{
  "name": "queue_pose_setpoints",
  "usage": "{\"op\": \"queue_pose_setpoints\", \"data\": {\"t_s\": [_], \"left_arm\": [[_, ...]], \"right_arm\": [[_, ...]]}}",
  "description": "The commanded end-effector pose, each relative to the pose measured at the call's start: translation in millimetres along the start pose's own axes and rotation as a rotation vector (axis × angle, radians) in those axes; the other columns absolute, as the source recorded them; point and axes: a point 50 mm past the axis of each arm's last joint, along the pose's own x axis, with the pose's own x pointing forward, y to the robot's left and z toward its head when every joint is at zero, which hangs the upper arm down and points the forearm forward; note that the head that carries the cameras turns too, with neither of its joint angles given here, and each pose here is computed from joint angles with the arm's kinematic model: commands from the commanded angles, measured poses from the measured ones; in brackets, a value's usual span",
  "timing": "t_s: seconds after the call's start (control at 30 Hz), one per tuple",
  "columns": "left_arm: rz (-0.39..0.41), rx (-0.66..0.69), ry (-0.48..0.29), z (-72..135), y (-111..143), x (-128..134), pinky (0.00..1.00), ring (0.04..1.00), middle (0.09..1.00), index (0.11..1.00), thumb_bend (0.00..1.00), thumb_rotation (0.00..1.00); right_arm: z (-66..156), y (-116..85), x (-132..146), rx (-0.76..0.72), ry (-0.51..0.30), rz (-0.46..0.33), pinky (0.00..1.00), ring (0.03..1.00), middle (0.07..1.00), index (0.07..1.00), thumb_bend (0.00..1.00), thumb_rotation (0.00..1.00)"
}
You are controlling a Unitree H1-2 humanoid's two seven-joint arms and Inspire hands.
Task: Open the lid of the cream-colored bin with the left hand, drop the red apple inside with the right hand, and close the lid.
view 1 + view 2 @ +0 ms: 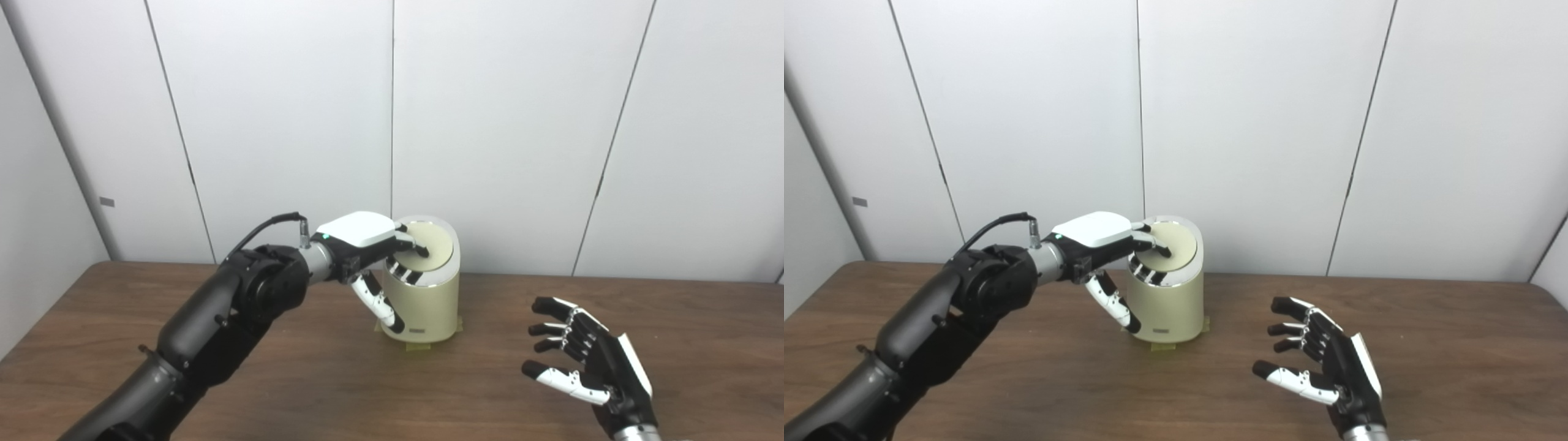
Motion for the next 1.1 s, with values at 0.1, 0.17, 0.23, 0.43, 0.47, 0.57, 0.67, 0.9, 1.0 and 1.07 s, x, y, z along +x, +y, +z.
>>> {"op": "queue_pose_setpoints", "data": {"t_s": [0.1,0.17,0.23,0.43,0.47,0.57,0.67,0.9,1.0,1.07], "left_arm": [[-0.059,0.130,-0.010,13.7,-13.3,-0.3,1.00,1.000,0.913,0.906,1.00,0.37],[-0.074,0.161,-0.022,17.8,-20.3,-0.2,1.00,1.000,0.909,0.906,1.00,0.37],[-0.090,0.182,-0.027,20.7,-25.0,0.0,1.00,1.000,0.909,0.909,1.00,0.38],[-0.098,0.208,-0.045,25.8,-32.1,-2.6,1.00,1.000,0.883,0.885,1.00,0.36],[-0.095,0.205,-0.045,26.0,-29.7,-4.0,1.00,1.000,0.886,0.886,1.00,0.37],[-0.063,0.165,-0.053,24.4,-22.2,-6.5,1.00,1.000,0.891,0.889,1.00,0.38],[0.022,0.093,-0.062,20.6,-10.9,-11.6,1.00,1.000,0.880,0.877,1.00,0.39],[0.347,-0.303,-0.059,5.5,5.6,-29.1,0.97,0.981,0.899,0.875,0.86,0.30],[0.547,-0.446,-0.033,-5.6,0.1,-37.3,0.84,0.925,0.917,0.864,0.79,0.26],[0.662,-0.486,0.006,-11.5,-9.4,-42.3,0.84,0.916,0.927,0.867,0.75,0.25]], "right_arm": [[18.2,-2.1,12.8,-0.004,-0.087,0.001,0.52,0.648,0.770,0.728,0.79,0.32],[18.9,-2.5,12.1,-0.006,-0.084,-0.001,0.52,0.646,0.768,0.730,0.79,0.32],[19.4,-2.5,11.6,-0.007,-0.082,-0.001,0.53,0.643,0.765,0.731,0.79,0.32],[20.3,-3.7,10.3,-0.014,-0.081,-0.002,0.53,0.643,0.767,0.734,0.79,0.34],[20.0,-4.0,10.2,-0.012,-0.079,-0.004,0.53,0.644,0.766,0.732,0.78,0.33],[19.2,-4.6,10.4,-0.017,-0.081,-0.003,0.53,0.644,0.764,0.730,0.78,0.33],[19.6,-4.2,10.3,-0.018,-0.082,-0.002,0.52,0.638,0.762,0.731,0.79,0.35],[18.5,-4.0,10.2,-0.012,-0.078,-0.011,0.51,0.639,0.768,0.758,0.80,0.35],[16.9,-4.3,9.7,0.001,-0.075,-0.014,0.52,0.644,0.779,0.792,0.81,0.35],[16.5,-4.8,9.3,0.008,-0.074,-0.013,0.52,0.646,0.780,0.792,0.81,0.34]]}}
